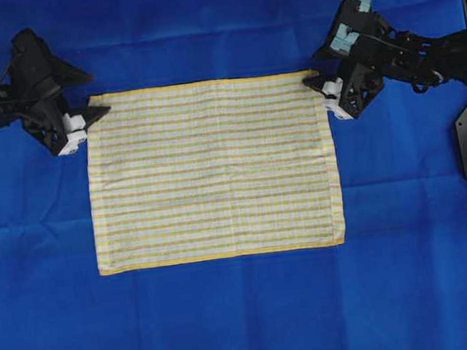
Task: Fold the yellow towel.
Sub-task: 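Grasp the far left and right towel corners with both grippers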
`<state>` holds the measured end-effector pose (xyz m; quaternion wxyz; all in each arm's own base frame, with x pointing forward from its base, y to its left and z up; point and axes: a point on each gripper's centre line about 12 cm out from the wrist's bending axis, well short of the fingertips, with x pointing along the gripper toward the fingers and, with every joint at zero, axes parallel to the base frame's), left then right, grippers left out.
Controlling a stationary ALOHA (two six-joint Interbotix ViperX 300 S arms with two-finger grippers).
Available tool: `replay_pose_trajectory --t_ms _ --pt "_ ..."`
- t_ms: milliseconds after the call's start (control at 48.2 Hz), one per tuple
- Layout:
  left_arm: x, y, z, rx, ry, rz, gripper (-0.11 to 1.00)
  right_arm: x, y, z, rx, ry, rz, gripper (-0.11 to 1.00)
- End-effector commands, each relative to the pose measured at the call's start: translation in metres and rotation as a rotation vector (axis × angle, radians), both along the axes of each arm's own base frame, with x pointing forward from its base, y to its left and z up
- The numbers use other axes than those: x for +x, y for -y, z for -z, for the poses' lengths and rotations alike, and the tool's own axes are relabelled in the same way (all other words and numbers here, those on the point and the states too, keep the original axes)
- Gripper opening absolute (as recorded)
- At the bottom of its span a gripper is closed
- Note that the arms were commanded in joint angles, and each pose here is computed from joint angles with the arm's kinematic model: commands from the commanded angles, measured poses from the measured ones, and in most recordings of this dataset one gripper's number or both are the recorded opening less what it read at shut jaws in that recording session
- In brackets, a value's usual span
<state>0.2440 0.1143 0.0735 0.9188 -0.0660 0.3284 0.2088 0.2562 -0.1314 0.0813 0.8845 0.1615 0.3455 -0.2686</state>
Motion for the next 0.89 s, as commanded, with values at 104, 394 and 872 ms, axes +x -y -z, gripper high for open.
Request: replay_pose_trajectory --t_ms 104,394,872 --pt "0.004 -0.004 0.009 -0.021 -0.039 -0.010 0.39 0.002 0.002 -0.003 -0.005 0.013 0.006 0.35" --pt "0.007 -0.005 0.012 -0.035 -0.065 -0.011 0.04 0.003 0.003 -0.004 -0.007 0.017 0.006 0.04" --pt "0.006 -0.016 -0.027 0.020 -0.005 -0.023 0.03 0.001 0.003 -0.031 -0.028 0.082 0.014 0.04"
